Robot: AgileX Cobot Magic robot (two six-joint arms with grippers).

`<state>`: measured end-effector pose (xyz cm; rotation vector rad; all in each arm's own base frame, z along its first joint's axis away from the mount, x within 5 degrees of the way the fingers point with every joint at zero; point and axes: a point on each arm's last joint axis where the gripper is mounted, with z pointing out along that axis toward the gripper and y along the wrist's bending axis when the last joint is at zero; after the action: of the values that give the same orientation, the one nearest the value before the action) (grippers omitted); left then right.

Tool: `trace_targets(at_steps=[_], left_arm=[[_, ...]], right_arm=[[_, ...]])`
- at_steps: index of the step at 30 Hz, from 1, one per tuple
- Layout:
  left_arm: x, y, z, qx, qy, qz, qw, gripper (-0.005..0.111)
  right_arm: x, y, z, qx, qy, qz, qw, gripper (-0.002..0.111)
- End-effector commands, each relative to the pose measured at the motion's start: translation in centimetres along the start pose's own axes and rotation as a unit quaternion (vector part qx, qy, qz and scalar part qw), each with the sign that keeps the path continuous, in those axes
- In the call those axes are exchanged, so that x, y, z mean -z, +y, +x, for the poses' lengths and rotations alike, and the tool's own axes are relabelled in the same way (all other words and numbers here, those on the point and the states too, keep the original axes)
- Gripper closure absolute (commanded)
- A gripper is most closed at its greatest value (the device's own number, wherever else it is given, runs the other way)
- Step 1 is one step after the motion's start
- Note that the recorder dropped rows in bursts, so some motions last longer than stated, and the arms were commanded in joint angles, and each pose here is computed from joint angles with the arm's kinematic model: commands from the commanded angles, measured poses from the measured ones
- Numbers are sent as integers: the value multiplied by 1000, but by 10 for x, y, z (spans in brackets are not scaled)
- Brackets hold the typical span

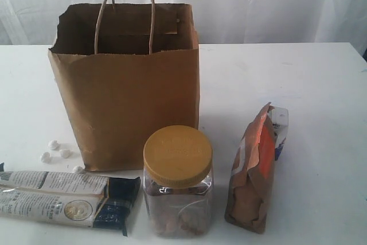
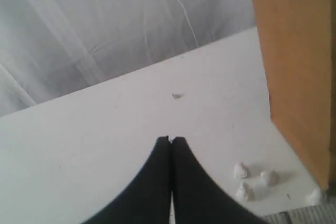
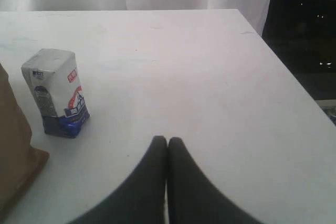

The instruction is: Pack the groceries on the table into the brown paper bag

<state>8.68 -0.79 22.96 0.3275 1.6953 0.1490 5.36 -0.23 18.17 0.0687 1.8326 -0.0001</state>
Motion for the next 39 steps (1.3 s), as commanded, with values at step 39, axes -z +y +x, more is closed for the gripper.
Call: trace_targets(at_steps=[39], left_arm=[[24, -5, 48, 124, 6, -93, 988, 107]], right_arm=[[0, -2, -2, 70, -13, 15, 997, 108]])
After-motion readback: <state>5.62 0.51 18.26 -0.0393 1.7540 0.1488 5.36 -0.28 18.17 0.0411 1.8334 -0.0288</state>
